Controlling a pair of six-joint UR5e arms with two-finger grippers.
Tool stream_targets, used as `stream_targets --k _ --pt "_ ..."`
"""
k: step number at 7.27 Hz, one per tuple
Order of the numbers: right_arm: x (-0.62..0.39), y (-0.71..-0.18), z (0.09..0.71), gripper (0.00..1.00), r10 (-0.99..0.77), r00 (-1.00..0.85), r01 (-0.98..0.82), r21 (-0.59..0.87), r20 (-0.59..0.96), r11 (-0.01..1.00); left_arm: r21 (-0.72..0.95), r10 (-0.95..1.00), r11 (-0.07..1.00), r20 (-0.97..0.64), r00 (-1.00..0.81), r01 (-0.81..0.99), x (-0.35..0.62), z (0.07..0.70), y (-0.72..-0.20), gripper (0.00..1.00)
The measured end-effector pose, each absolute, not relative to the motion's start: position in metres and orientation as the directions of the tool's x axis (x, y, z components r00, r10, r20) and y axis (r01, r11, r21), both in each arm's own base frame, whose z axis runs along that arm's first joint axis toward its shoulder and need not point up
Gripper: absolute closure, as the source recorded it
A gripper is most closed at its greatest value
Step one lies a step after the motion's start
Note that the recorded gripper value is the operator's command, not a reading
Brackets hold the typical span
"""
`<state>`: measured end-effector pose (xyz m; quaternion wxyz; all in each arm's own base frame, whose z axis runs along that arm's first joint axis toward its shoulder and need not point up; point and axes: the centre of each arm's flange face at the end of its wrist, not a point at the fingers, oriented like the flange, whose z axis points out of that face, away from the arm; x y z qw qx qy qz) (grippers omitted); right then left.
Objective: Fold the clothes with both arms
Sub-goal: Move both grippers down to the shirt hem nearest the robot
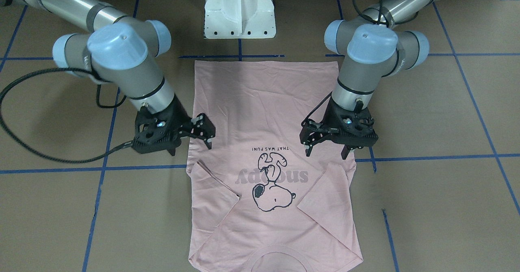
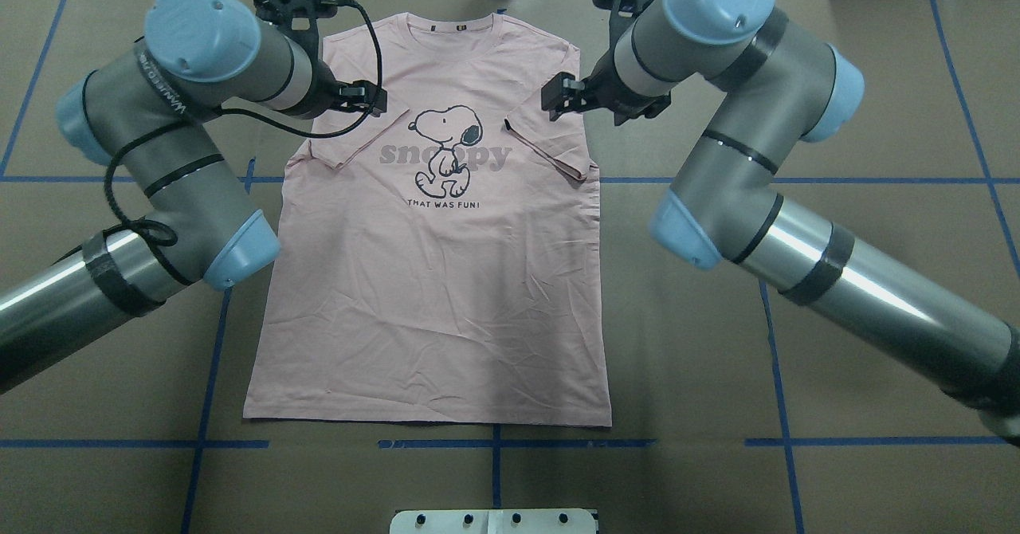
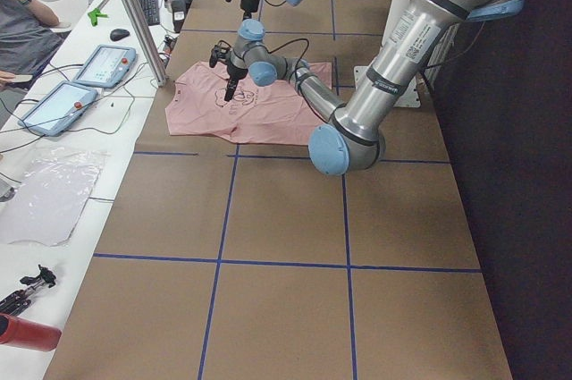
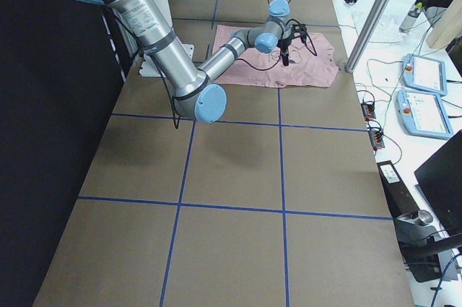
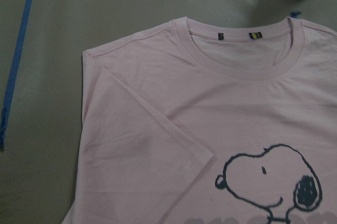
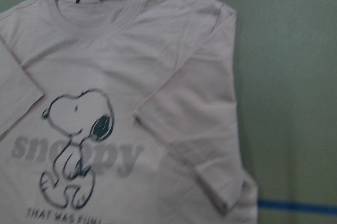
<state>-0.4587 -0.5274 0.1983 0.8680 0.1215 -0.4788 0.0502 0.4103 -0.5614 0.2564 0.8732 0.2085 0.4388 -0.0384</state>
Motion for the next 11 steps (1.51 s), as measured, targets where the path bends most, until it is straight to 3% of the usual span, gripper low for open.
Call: stream_targets --k 3,4,5,7,11 --pt "-0.485 -0.306 0.192 0.00 0.044 0.527 -0.262 0.113 0.849 0.958 0.271 0.113 0.936 -0.837 0.536 0.225 0.380 0.272 -0.465 0.00" --pt "-0.488 -0.260 0.206 0.02 0.072 0.527 -0.286 0.097 0.847 0.953 0.239 0.099 0.949 -0.845 0.525 0.206 0.371 0.285 -0.427 0.03" --pt "-0.493 -0.230 0.216 0.03 0.099 0.520 -0.310 0.079 0.848 0.947 0.187 0.060 0.962 -0.854 0.517 0.197 0.373 0.303 -0.391 0.13" --pt "-0.489 -0.206 0.245 0.01 0.130 0.467 -0.330 0.036 0.875 0.943 0.088 -0.037 0.971 -0.864 0.502 0.223 0.389 0.361 -0.317 0.41" --pt "-0.479 -0.203 0.259 0.01 0.126 0.432 -0.336 0.029 0.893 0.942 0.008 -0.116 0.973 -0.845 0.522 0.230 0.413 0.415 -0.250 0.41"
